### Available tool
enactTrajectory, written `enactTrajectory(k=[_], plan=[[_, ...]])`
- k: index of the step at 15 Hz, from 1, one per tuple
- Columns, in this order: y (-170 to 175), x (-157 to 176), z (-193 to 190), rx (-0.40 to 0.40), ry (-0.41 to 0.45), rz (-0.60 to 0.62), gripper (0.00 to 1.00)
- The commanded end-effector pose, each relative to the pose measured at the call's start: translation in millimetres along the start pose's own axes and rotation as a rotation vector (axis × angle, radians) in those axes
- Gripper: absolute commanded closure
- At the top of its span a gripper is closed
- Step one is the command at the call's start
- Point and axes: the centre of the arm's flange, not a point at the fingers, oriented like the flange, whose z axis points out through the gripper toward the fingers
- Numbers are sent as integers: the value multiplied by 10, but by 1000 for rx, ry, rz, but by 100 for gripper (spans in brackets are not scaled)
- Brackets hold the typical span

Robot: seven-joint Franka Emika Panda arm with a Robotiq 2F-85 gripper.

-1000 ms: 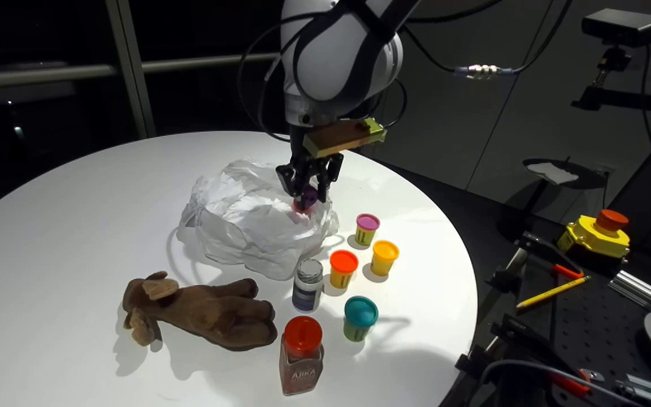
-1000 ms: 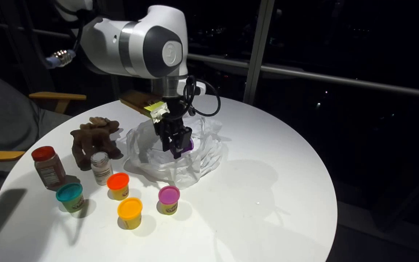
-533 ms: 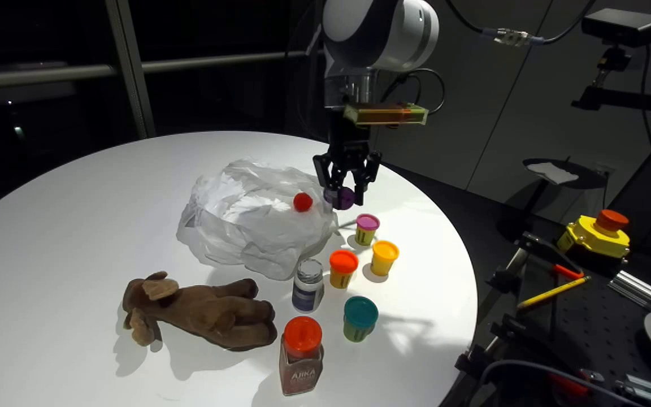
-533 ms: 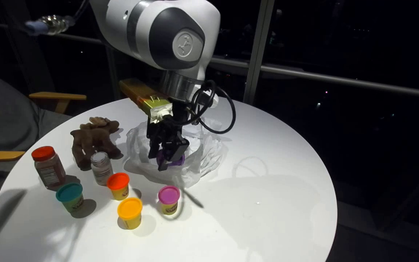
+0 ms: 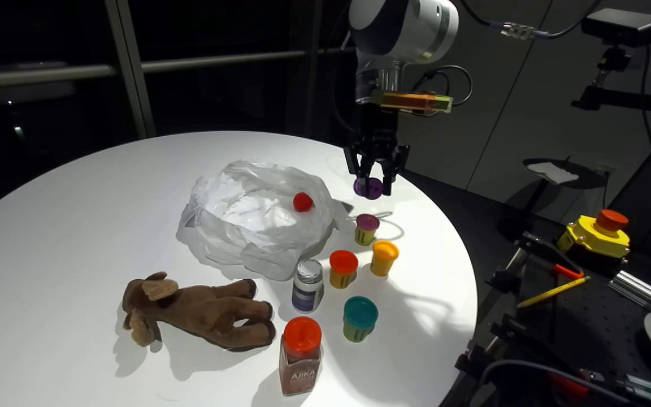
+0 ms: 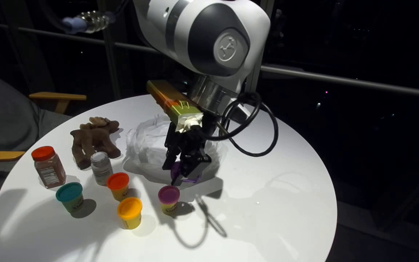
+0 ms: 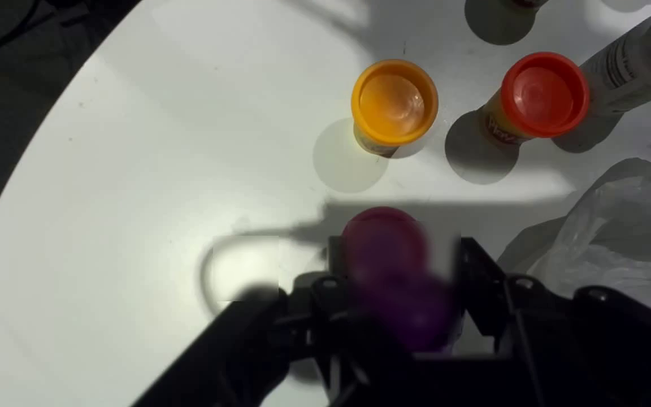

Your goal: Take everything out of the plastic bag

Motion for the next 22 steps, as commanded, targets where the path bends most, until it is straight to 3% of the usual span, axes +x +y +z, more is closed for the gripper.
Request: enactTrajectory(k=[1,4,12,16,22], plan=[[-17,288,-95,44,-53,23,76],[-93,528,-57,89,-103,26,76],[-376,987,374,122,-205,-27,76],[-329,1047,515,143,-236,-41,76],[-75,1064,404,221,-267,-18,76]])
